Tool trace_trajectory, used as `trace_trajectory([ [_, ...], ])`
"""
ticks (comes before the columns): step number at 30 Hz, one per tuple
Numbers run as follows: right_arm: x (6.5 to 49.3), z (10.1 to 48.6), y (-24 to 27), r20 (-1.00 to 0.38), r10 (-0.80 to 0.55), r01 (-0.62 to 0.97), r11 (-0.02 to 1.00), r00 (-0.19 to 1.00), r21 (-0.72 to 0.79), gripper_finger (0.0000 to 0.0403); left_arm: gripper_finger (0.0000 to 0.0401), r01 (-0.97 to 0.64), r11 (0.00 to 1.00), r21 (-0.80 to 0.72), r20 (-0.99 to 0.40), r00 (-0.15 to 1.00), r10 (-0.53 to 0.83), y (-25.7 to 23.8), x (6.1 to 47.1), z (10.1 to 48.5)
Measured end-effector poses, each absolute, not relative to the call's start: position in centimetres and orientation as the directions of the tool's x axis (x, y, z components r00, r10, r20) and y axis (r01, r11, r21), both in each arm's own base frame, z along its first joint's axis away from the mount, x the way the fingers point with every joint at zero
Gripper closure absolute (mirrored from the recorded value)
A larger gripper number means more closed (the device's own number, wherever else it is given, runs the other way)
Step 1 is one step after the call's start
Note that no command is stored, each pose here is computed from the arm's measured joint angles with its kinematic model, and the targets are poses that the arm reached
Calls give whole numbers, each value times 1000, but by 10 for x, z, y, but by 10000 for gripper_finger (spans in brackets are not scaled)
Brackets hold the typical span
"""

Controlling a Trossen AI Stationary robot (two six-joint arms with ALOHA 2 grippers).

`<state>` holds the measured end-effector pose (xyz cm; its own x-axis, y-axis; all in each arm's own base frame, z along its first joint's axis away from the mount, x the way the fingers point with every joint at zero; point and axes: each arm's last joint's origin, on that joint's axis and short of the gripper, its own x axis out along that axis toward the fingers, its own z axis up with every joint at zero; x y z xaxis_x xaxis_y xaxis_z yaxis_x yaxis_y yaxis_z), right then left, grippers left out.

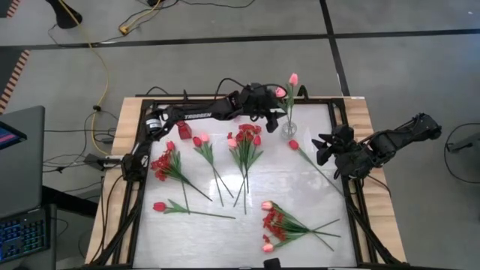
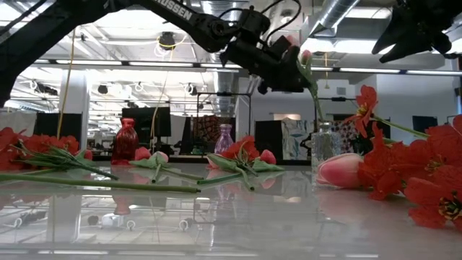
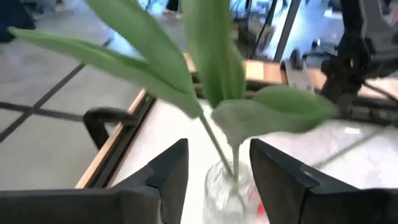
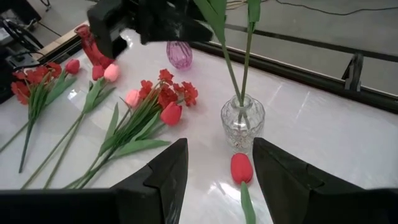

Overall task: Sort flowers into vase by color
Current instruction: Put the bottom left pink tulip into the transparent vase, then put the top right pink tulip into the transparent vase

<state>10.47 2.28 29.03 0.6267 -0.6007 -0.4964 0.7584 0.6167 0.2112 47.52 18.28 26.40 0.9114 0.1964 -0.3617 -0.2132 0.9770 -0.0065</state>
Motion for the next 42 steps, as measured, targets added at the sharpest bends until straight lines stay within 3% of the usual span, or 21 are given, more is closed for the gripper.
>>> trace_trajectory([
  [10, 105, 290, 23, -502, -594, 756, 619, 628, 214, 196, 177, -167, 984, 66, -582, 794, 174, 169, 433, 299],
  [18, 111, 292, 28, -543, -489, 684, 688, 683, 241, 196, 177, -232, 967, 107, -750, 620, 232, 144, 360, 356],
  [25, 132, 302, 38, -457, -432, 585, 762, 778, 277, 196, 178, -221, 975, -7, -798, 588, 127, 106, 295, 390],
  [29, 151, 303, 48, -439, -376, 516, 817, 816, 258, 196, 178, -215, 975, -46, -786, 611, 97, 76, 267, 384],
  [35, 181, 292, 62, -484, -255, 409, 879, 837, 245, 196, 178, -211, 968, -136, -726, 686, 47, 37, 232, 338],
  [42, 211, 265, 86, -634, 91, 170, 925, 768, 339, 196, 178, -134, 957, -258, -534, 845, -26, -1, 209, 274],
])
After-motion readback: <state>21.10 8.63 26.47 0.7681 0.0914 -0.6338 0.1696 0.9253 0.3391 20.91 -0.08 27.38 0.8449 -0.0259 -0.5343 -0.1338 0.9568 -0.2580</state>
